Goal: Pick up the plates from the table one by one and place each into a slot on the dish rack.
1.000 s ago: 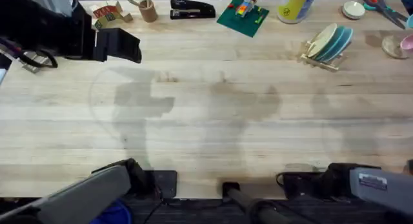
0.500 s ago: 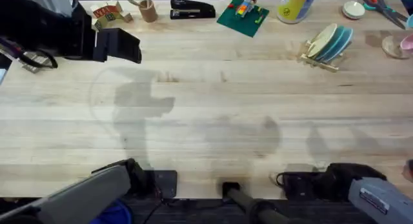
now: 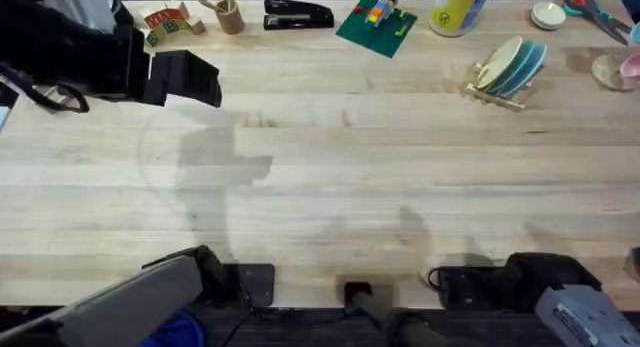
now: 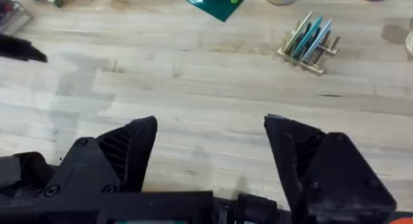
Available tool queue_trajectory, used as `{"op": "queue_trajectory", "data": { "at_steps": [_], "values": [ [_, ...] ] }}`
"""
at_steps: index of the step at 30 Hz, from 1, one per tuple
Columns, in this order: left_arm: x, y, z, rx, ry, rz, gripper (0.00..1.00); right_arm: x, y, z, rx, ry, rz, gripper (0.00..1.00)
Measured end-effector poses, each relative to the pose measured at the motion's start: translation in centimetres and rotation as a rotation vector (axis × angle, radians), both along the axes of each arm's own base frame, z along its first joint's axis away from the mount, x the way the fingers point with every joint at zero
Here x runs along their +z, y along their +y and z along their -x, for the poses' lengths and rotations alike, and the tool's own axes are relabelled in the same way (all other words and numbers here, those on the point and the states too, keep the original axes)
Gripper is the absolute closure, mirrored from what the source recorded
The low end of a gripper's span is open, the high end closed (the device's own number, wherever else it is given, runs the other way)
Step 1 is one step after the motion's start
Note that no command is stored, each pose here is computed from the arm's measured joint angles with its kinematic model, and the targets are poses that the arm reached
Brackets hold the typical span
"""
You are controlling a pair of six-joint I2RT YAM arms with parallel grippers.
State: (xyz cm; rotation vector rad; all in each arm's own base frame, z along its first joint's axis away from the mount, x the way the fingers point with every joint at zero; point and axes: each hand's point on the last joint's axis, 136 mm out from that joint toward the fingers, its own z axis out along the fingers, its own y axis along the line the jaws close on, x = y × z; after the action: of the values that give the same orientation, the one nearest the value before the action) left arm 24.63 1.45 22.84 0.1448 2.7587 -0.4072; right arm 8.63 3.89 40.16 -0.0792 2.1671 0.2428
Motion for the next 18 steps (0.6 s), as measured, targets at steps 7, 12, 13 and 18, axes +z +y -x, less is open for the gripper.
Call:
{"op": "queue_trajectory", "data": {
  "at_steps": [7, 12, 13, 18],
  "values": [
    [0.0, 0.0, 0.0, 0.0, 0.0, 0.0, 0.005, 0.5, 0.3, 2.9, 0.007, -0.1, 0.004, 0.007],
    [0.0, 0.0, 0.0, 0.0, 0.0, 0.0, 0.006, 0.6, 0.4, 3.5, 0.008, -0.119, 0.005, 0.007],
    [0.0, 0.0, 0.0, 0.0, 0.0, 0.0, 0.005, 0.5, 0.4, 3.5, 0.008, -0.118, 0.005, 0.007],
    [0.0, 0.0, 0.0, 0.0, 0.0, 0.0, 0.005, 0.5, 0.4, 3.4, 0.007, -0.116, 0.004, 0.007]
  ]
}}
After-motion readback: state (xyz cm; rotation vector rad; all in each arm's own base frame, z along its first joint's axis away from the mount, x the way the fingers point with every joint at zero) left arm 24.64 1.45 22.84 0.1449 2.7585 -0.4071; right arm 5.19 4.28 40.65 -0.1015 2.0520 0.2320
